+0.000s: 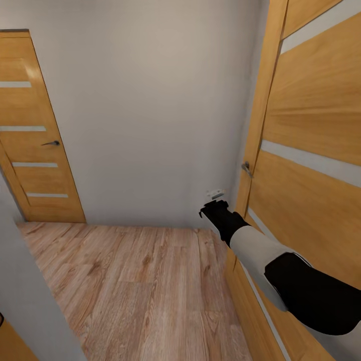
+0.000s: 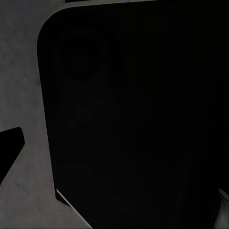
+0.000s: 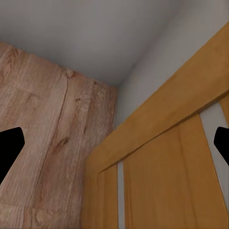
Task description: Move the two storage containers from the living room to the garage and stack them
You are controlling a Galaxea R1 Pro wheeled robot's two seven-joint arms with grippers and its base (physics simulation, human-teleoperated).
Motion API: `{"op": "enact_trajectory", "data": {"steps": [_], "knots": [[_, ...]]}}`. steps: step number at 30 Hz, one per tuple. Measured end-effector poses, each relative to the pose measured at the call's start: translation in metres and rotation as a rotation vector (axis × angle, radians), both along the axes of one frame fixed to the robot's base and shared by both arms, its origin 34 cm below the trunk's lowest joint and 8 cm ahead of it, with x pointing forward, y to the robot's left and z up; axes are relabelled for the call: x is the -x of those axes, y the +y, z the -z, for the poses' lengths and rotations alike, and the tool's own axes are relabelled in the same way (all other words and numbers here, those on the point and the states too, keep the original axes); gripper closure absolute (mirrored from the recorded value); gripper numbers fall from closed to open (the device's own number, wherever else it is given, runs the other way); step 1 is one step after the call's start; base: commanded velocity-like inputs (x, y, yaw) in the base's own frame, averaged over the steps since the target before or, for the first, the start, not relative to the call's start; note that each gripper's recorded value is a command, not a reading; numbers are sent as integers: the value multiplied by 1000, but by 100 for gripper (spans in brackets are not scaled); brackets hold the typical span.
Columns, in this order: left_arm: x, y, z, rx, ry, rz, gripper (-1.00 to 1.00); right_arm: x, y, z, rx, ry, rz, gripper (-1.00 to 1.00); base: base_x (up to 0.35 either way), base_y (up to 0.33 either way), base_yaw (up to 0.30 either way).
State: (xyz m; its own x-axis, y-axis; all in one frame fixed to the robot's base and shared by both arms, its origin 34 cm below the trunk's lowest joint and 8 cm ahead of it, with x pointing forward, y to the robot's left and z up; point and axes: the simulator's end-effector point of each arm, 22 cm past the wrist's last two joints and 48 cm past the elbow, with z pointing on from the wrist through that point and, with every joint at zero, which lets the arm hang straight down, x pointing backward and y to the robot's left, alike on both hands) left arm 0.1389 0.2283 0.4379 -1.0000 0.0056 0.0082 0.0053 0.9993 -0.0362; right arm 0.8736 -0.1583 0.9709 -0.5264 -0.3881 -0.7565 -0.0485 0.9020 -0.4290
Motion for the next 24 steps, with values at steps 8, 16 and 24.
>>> {"op": "enact_trajectory", "data": {"steps": [8, 16, 24], "knots": [[0, 0, 0, 0, 0, 0, -100, 0, 0, 0, 2, 0, 0, -100, 27, -3, 0], [1, -1, 0, 1, 2, 1, -100, 0, 0, -1, 3, 0, 0, -100, 226, -116, 0], [0, -1, 0, 2, 2, 1, -100, 0, -1, 0, 4, -1, 1, -100, 169, -98, 0]]}}
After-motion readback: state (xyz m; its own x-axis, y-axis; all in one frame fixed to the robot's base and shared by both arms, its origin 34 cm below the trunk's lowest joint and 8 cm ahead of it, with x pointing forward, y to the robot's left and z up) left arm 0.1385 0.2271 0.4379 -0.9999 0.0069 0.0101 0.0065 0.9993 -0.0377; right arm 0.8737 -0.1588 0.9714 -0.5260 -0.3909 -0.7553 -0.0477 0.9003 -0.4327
